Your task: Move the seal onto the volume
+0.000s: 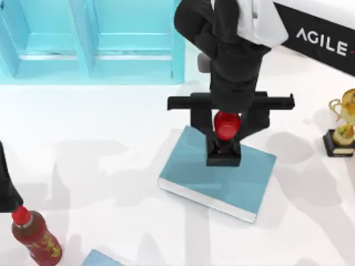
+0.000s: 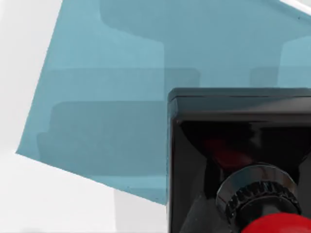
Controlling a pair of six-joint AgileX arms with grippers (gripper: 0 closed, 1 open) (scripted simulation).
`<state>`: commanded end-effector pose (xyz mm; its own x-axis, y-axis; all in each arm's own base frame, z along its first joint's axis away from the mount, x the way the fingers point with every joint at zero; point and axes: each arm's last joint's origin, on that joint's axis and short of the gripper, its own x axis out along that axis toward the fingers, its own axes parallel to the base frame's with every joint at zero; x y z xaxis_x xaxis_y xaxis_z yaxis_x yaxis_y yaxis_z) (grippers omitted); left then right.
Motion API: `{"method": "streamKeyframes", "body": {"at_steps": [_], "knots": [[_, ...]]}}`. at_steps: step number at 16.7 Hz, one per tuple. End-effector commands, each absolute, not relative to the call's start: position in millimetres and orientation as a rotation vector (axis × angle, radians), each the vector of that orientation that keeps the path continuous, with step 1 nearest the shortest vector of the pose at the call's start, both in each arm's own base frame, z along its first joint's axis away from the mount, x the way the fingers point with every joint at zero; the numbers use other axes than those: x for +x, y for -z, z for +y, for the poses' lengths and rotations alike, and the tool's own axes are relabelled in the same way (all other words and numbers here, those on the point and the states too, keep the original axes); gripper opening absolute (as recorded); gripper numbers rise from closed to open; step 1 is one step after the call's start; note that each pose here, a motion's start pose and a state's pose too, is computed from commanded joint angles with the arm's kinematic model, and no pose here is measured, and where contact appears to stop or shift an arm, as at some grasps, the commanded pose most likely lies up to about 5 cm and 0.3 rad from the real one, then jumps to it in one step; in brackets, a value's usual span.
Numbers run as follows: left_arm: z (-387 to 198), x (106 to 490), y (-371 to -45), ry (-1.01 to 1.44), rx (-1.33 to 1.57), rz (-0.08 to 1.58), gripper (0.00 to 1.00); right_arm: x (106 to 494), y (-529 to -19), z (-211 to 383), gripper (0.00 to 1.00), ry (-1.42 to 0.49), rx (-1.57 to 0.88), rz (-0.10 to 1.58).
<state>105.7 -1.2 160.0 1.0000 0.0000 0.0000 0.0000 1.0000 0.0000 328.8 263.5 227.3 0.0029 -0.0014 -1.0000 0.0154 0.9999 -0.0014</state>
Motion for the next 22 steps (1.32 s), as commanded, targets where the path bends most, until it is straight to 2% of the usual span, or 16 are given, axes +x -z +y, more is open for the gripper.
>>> {"method": "streamKeyframes", "body": {"at_steps": [12,22], "knots": [[-1.2,105.7,-160.0,0.0,0.0,0.0,1.0,328.8,-227.3,263.5,0.98,0.013,0.011,1.568],[-1.2,105.7,-160.0,0.0,0.0,0.0,1.0,329.7,-227.9,262.5,1.0,0.017,0.015,1.568]]}}
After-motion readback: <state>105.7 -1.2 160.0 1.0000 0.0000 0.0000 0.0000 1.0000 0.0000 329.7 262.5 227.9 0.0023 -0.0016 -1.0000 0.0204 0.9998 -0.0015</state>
